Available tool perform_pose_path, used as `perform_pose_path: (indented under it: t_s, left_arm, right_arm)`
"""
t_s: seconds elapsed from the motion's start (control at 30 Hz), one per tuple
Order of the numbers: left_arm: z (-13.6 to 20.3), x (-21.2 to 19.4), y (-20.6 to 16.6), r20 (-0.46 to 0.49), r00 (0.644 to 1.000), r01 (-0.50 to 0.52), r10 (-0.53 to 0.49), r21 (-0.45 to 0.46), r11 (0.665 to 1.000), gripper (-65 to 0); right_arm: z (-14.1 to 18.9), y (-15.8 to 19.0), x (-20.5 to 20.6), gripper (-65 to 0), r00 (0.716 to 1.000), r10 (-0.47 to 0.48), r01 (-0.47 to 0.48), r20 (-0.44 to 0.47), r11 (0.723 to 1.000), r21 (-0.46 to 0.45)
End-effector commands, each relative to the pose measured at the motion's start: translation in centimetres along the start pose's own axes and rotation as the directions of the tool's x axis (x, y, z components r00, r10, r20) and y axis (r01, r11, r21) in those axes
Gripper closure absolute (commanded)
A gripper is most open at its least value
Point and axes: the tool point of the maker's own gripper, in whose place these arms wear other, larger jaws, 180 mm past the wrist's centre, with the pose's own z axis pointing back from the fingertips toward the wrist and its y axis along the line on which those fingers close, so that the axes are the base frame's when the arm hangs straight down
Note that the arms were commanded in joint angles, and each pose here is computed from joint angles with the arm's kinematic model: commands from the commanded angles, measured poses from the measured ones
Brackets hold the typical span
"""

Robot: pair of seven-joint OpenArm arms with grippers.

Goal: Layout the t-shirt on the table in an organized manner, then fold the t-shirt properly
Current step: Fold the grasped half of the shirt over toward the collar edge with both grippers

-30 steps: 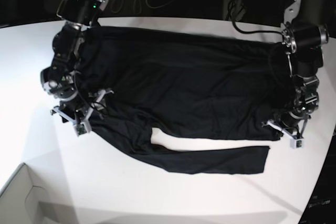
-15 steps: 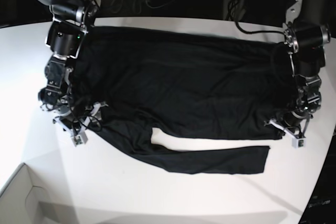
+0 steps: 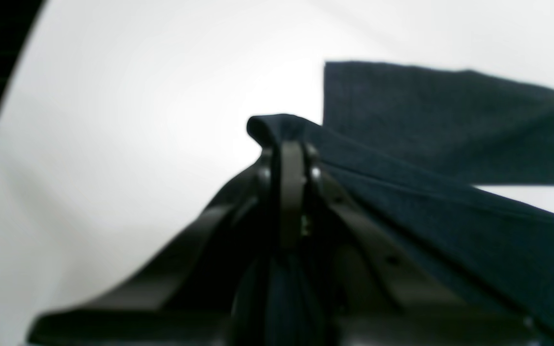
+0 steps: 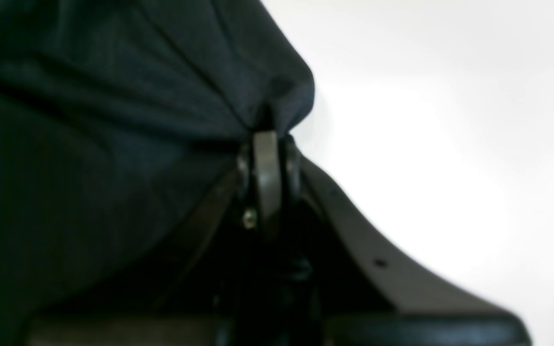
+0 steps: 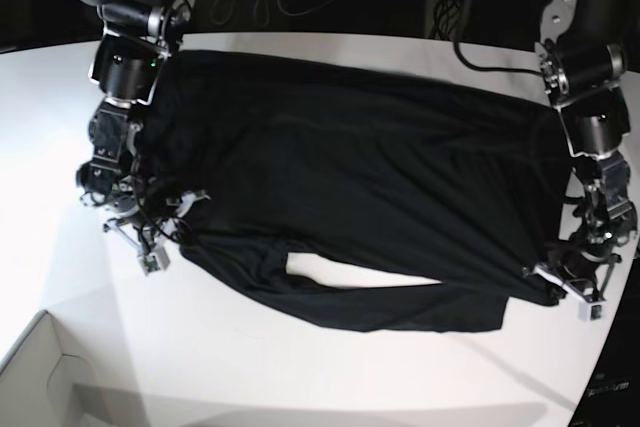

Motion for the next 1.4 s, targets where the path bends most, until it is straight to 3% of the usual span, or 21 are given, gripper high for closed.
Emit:
perform_pose_path:
  t_s: [0.0,0.37,0.63,0.87,1.37]
  left_arm:
    - [0.4,2.8,0.8,0.067,0.998,0.001,-0.001,0.013,1.000,0.0]
    - [1.1,0.0,2.1,0.037,0.999,-0.039,0.038,0.040,0.998,0.0]
    - [2.7,0.4,1.8,0.095,0.994,-0.051,0.049,0.021,0.998,0.0]
    - [5.3,0.7,0.9,0.085,0.995,-0.048,0.049,-0.018,0.999,0.0]
    - [11.9,-3.3,3.4,0.028,0.999,-0.032,0.030,0.054,0.998,0.0]
  right_arm:
    - [0.8,-1.2,2.5,0.0,0.997,0.018,-0.016,0.071,0.999,-0.030]
    - [6.0,-0.9,5.0,0.0,0.974,0.116,-0.088,0.195,0.985,-0.148]
    - [8.7,0.5,3.6,0.0,0.968,0.145,-0.107,0.206,0.977,-0.185]
    - [11.9,2.0,3.3,0.0,0.957,0.178,-0.126,0.230,0.966,-0.224]
    - [16.2,3.5,-1.5,0.0,0.963,0.229,-0.190,0.141,0.951,-0.243]
